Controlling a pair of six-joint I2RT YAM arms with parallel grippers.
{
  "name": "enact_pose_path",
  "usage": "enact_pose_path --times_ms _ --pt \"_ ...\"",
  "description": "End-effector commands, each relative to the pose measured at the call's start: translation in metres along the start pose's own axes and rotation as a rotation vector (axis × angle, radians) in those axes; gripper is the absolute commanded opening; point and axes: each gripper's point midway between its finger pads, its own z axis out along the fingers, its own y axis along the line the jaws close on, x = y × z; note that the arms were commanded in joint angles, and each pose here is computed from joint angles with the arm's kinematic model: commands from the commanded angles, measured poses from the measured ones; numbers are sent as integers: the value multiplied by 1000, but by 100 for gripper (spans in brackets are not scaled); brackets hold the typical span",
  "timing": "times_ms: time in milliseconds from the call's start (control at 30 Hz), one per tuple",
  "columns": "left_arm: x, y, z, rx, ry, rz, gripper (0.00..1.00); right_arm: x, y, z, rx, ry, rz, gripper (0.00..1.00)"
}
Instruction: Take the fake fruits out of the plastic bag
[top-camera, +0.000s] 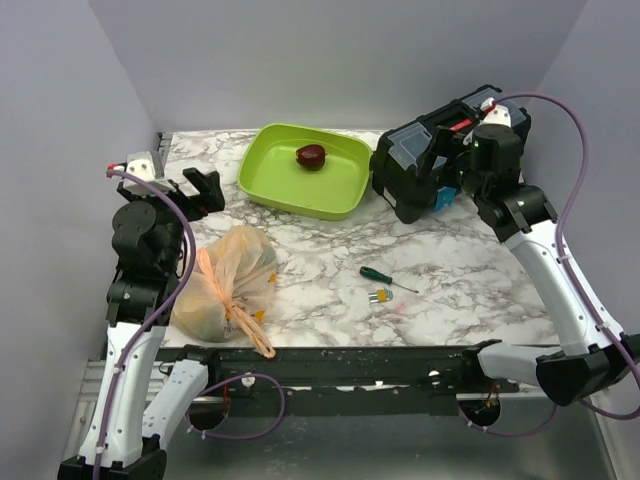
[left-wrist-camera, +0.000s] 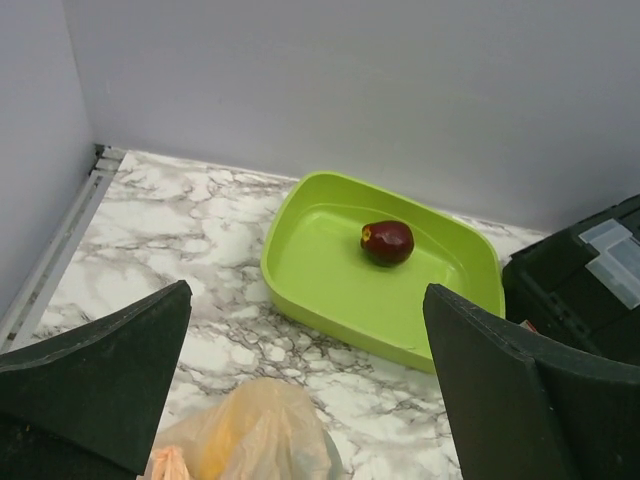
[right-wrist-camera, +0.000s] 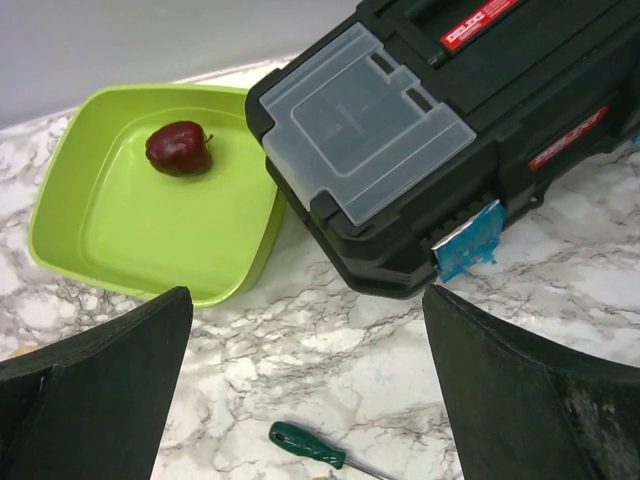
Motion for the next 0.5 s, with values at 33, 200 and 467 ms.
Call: enact_pose_path --times_ms 33,200,467 --pt "13 -9 2 47 45 -30 99 21 17 11 -78 96 25 100" --pt "19 -12 2 63 55 -31 99 31 35 14 -181 117 69 100" --pt "26 -19 4 97 77 -45 99 70 90 26 -274 266 107 100"
